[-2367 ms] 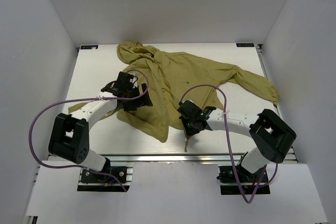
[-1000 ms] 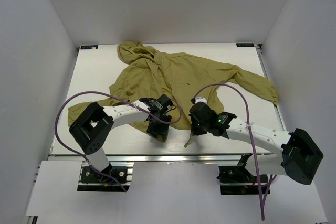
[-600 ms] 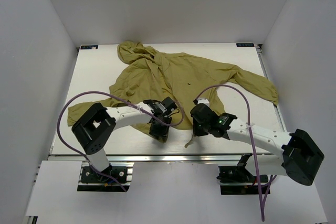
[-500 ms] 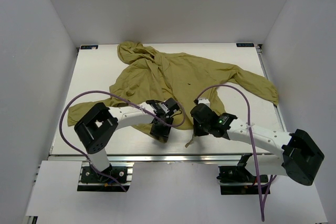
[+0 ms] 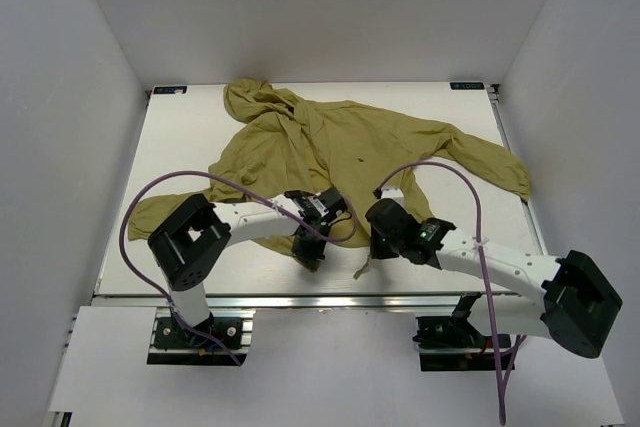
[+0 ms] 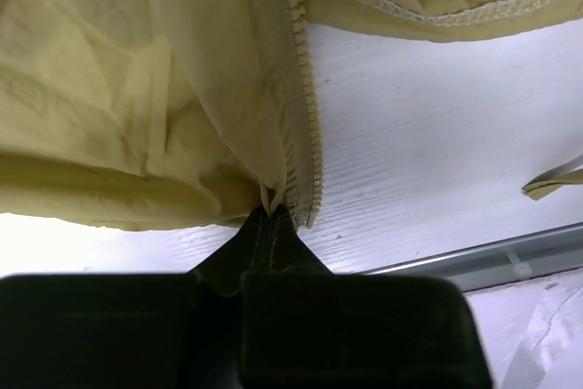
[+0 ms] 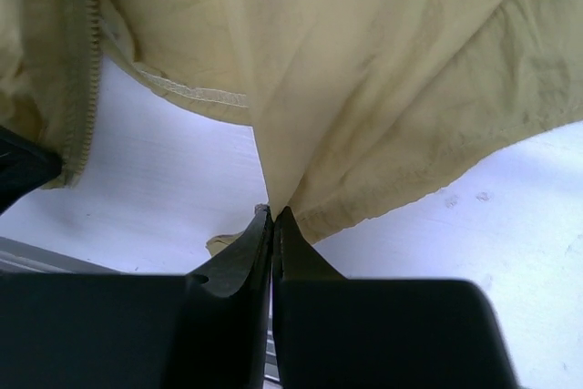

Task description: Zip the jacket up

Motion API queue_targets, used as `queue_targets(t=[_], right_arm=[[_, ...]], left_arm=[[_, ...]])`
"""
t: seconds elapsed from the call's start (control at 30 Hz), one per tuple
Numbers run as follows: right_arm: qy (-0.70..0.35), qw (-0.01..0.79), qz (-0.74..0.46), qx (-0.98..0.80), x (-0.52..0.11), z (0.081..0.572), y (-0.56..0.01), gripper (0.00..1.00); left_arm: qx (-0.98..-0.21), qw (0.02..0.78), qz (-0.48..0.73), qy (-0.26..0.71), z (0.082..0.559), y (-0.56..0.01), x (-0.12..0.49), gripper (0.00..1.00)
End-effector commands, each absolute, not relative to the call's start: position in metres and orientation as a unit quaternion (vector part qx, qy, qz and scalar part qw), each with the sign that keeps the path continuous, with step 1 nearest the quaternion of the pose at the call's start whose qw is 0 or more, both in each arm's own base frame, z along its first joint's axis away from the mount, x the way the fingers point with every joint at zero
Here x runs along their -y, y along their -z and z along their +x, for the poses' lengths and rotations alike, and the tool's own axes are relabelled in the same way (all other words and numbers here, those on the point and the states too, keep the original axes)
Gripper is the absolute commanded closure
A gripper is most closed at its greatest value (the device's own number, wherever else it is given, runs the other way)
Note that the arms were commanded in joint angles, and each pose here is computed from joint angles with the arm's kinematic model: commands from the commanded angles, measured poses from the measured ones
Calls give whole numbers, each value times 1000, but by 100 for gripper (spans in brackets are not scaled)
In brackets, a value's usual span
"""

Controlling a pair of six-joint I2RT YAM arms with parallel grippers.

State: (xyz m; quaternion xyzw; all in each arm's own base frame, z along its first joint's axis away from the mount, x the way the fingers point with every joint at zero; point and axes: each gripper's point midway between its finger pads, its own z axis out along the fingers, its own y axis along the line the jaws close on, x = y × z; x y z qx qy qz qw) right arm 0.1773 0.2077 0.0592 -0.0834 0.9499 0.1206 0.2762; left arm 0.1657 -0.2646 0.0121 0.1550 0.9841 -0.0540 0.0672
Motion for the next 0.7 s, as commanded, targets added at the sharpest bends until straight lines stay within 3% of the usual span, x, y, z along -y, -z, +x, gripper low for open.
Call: queue_targets(t=[0.0,0.33,0.4,0.67], right_arm=[[-155,308,-92,-934,-218,185,-70,100],[-370,427,-148,-812,-270,227,-159,100],[-431,442,-163,-770,-280,230,-186,100],[-487,468,-183,-715,-286,246,-219,100]], left_arm=[[-978,131,154,49,190,-16,271,100],[-872,411,89,250,267,-183,304,100],[-859,431,74,268,273,-196,300,100],[-814,494,47,302,289,-237,289,100]])
